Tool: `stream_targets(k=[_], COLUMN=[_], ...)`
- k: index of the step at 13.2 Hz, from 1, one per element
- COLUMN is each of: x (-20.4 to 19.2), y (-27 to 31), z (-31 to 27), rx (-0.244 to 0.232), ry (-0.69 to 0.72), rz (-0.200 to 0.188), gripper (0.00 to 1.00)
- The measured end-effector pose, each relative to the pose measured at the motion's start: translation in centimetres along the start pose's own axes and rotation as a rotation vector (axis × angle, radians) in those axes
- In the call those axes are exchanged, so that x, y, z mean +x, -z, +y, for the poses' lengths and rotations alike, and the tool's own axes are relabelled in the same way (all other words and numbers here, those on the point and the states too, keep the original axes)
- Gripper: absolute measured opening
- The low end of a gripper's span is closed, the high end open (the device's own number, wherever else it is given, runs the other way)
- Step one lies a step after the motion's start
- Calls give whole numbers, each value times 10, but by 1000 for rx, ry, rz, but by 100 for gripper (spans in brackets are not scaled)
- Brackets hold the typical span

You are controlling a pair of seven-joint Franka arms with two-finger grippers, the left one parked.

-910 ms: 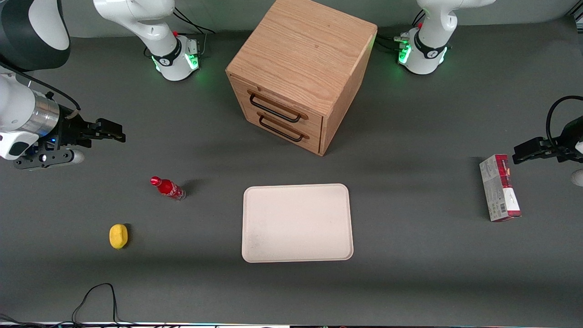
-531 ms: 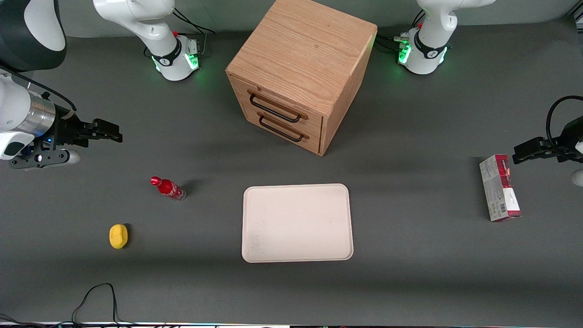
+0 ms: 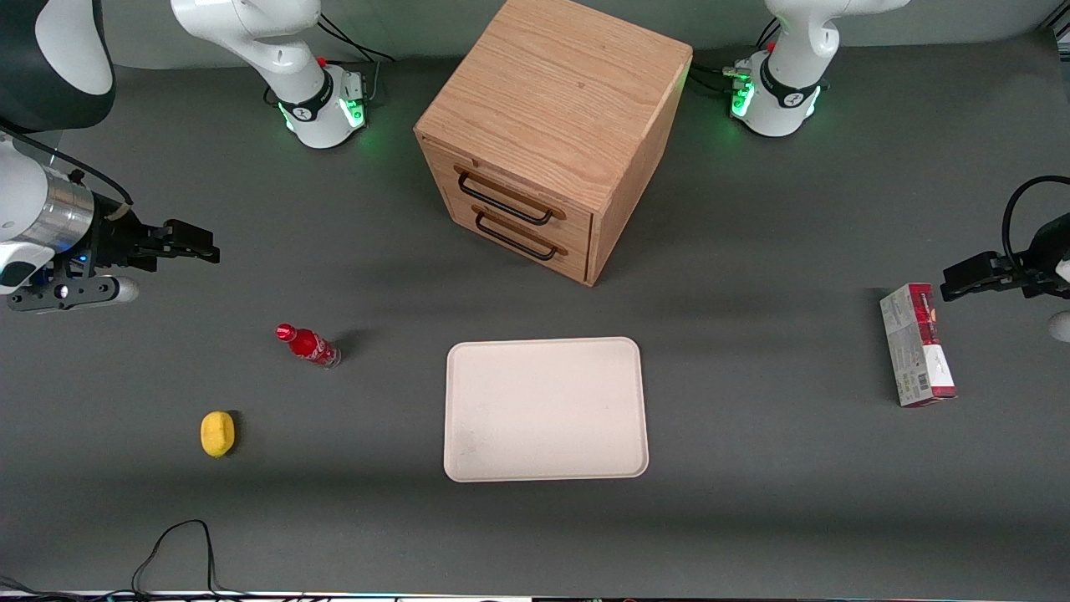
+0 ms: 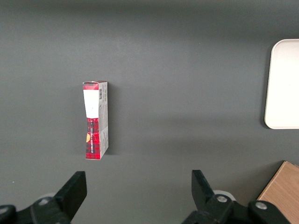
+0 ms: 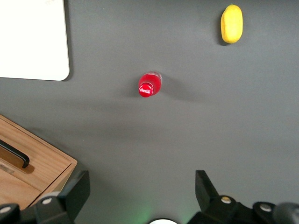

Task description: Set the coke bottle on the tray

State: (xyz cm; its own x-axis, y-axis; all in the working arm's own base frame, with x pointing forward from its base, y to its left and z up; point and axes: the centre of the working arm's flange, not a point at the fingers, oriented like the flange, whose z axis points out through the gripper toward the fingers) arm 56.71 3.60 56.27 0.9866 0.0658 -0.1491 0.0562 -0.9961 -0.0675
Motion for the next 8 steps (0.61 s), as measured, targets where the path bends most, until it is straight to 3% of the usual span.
stream_targets(k=[8], x=[-3], y=[4], z=[-7], rx=[-2], ry=[13], rz=[-12], gripper=[100])
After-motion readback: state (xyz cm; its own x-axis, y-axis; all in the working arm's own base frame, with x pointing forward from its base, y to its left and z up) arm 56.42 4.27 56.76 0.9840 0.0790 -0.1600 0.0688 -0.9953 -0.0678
